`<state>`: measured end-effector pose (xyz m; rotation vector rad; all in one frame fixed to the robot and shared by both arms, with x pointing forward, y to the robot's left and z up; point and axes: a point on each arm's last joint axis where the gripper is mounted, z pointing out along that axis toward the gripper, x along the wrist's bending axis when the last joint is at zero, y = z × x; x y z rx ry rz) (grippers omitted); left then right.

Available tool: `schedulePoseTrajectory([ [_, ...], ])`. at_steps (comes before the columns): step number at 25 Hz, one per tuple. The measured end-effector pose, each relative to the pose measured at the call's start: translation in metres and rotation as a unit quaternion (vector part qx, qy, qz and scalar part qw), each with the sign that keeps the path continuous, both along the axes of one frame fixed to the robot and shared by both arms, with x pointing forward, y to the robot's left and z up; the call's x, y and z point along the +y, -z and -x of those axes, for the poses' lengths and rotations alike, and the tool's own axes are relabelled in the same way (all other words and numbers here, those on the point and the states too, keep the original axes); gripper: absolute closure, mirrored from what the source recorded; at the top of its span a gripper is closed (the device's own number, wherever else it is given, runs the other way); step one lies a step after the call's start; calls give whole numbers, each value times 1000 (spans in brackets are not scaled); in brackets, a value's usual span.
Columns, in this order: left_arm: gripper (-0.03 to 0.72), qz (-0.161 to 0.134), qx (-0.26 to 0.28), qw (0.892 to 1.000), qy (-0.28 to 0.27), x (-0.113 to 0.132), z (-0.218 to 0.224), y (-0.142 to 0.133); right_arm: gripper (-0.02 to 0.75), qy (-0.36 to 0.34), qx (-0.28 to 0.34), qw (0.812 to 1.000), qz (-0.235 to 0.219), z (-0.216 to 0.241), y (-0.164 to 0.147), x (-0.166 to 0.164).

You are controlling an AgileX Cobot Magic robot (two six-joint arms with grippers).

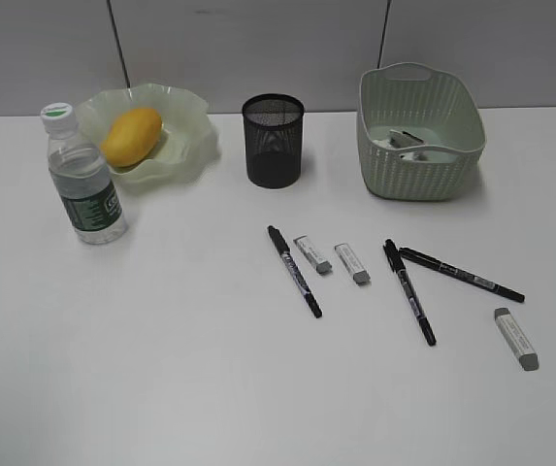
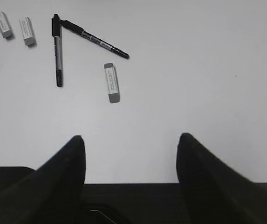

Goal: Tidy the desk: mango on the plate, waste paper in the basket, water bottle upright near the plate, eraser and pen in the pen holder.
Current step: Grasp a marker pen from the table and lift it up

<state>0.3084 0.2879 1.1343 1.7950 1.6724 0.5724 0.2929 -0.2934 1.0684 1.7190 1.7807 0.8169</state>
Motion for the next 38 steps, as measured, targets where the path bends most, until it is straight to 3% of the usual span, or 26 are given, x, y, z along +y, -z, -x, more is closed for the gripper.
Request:
schedulePoseTrajectory([
  [8, 137, 15, -95, 995, 5, 3, 65, 28, 249, -14, 26, 999, -36, -40, -25, 8],
  [15, 146, 12, -135, 991, 10, 5, 86, 64, 249, -102, 61, 993, -2, -79, -41, 24],
  [22, 162, -11, -156, 987, 27, 5, 90, 71, 249, -186, 106, 976, 36, -132, -47, 51],
  [28, 164, -16, -183, 983, 29, 5, 83, 73, 249, -262, 143, 950, 89, -182, -35, 68],
  [34, 165, -16, -188, 982, 29, 5, 82, 73, 249, -348, 169, 910, 148, -224, -7, 79],
  [38, 174, -16, -185, 982, 29, 5, 81, 74, 249, -356, 126, 910, 170, -249, 9, 84],
])
